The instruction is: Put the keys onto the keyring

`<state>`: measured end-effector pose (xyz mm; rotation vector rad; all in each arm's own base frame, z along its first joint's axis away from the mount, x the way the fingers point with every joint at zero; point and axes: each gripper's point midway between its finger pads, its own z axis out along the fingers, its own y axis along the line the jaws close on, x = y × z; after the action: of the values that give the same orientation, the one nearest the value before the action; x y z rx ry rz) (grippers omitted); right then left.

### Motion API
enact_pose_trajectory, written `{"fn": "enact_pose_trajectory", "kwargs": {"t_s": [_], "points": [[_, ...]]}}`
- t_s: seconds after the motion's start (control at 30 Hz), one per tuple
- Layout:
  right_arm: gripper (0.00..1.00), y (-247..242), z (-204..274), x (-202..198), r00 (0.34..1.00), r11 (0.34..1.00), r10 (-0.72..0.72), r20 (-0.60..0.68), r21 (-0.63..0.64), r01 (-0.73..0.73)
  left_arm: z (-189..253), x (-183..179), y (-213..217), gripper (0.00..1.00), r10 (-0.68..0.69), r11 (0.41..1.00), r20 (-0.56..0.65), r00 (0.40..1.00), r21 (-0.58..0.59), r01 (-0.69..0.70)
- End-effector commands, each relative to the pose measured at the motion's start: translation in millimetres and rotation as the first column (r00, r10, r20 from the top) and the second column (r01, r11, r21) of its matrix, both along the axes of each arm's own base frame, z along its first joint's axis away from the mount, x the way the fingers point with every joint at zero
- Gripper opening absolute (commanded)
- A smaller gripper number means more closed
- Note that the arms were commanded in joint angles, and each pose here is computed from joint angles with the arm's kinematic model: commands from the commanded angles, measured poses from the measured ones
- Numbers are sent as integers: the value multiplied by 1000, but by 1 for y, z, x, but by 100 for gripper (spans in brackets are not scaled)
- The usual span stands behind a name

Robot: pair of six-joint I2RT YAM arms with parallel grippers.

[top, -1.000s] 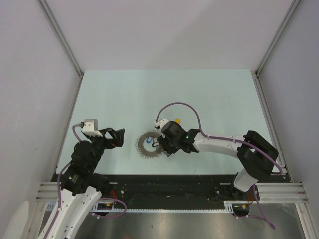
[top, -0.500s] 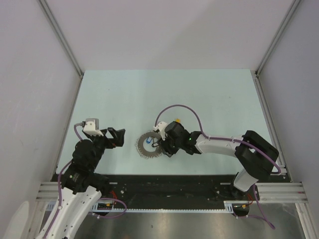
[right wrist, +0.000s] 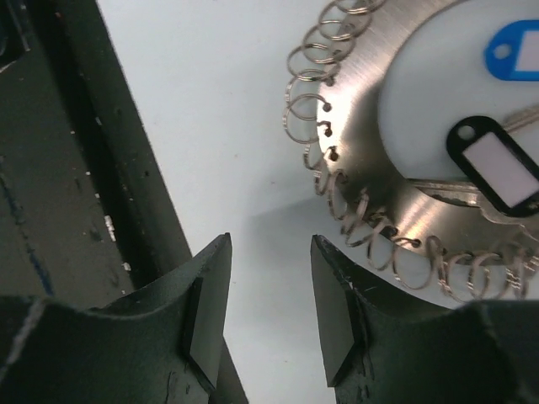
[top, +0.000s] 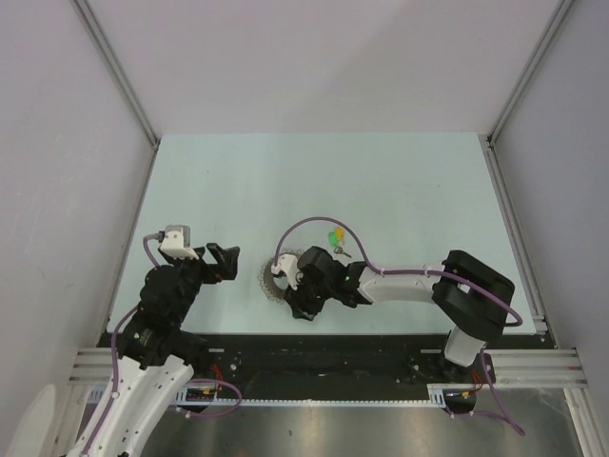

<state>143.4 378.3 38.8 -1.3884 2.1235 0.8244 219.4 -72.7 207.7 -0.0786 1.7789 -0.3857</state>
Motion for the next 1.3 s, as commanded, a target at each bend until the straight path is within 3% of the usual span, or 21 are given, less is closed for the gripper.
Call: {"fn": "enact_pose_trajectory", "kwargs": {"t_s": [0.0, 0.13, 0.33, 0.53, 0.73, 0.93, 1.1, 1.27], "points": [[48, 1, 37, 33, 982, 993, -113, 151, 33, 109, 19, 1, 0, 100, -10, 1000, 61, 998, 7, 10], [52, -16, 48, 59, 954, 976, -219, 204, 31, 217, 19, 1, 0, 100, -10, 1000, 59, 998, 8, 10], [52, -37, 26, 83, 945, 957, -281, 167, -26, 289, 19, 1, 0, 100, -10, 1000, 59, 998, 8, 10], [45, -29, -2, 74, 968, 970, -229, 107, -57, 236, 20, 1, 0, 100, -12, 1000, 63, 998, 6, 11], [36, 0, 6, 40, 991, 994, -114, 65, 2, 114, 18, 1, 0, 100, -11, 1000, 58, 998, 6, 11], [37, 10, 31, 26, 987, 995, -101, 127, 37, 97, 19, 0, -1, 100, -18, 1000, 59, 998, 2, 18], [43, -9, 60, 55, 943, 967, -256, 213, 59, 249, 18, 0, -3, 100, -26, 1000, 59, 998, 2, 26], [42, -29, 54, 74, 918, 952, -298, 263, 13, 306, 19, 0, -2, 100, -28, 1000, 62, 998, 9, 27]]}}
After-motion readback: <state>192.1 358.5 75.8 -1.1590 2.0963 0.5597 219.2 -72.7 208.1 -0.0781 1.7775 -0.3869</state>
